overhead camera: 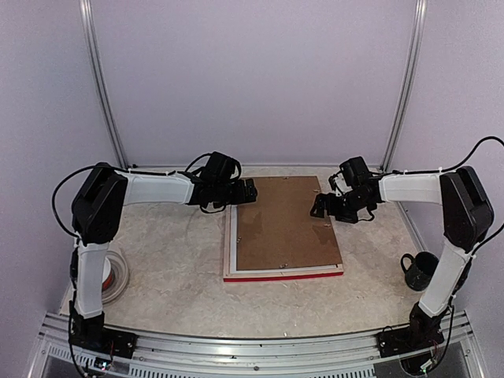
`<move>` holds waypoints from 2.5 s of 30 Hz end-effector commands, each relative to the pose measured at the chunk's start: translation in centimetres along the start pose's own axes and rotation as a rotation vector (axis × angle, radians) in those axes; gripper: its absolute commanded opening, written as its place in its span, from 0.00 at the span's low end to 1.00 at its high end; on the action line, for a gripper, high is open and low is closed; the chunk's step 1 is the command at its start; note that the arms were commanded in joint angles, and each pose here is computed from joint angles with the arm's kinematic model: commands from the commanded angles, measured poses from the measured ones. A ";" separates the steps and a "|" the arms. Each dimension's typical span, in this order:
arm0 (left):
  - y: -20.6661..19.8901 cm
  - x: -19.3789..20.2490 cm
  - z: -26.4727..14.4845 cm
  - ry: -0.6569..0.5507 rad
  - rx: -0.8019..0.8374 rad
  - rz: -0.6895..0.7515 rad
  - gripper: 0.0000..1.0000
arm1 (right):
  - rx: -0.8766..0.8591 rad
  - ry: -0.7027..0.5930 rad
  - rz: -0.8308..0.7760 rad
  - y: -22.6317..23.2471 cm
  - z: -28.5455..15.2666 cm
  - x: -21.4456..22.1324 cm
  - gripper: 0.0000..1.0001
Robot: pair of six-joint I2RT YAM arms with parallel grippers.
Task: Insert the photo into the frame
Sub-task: Adjust the backboard on the frame body.
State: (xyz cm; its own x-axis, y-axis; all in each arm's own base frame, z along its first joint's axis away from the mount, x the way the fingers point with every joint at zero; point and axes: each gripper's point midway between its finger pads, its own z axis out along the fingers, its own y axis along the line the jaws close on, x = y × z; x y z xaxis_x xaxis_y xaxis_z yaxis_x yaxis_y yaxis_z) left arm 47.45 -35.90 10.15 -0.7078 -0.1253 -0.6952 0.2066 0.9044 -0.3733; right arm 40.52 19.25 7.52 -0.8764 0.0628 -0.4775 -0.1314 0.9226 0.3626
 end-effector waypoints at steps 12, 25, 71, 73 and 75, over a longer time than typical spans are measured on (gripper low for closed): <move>4.3 -2.4 1.0 -0.028 -0.023 -0.131 0.99 | 0.090 -0.080 0.010 -0.9 1.6 -6.6 0.99; 4.3 -2.1 1.1 -0.015 -0.007 -0.142 0.99 | 0.052 -0.085 0.032 -1.6 5.5 -9.7 0.99; 4.1 -0.4 2.5 0.024 0.016 -0.166 0.99 | 0.046 -0.001 -0.041 1.3 5.9 -5.4 0.99; 3.5 0.1 2.3 0.041 0.039 -0.164 0.99 | 0.042 0.000 -0.042 1.2 5.6 -5.0 0.99; 3.2 0.2 2.1 0.041 0.045 -0.163 0.99 | 0.038 0.003 -0.040 1.2 5.3 -4.6 0.99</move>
State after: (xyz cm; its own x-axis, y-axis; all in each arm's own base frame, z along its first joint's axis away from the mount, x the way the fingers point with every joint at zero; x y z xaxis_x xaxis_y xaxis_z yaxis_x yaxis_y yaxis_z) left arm 49.99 -32.83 7.59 -0.7513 -0.2594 -0.6068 0.0959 0.8669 -0.4892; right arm 48.82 22.70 6.19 -0.8532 0.0337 -0.5204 -0.1648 0.9293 0.3304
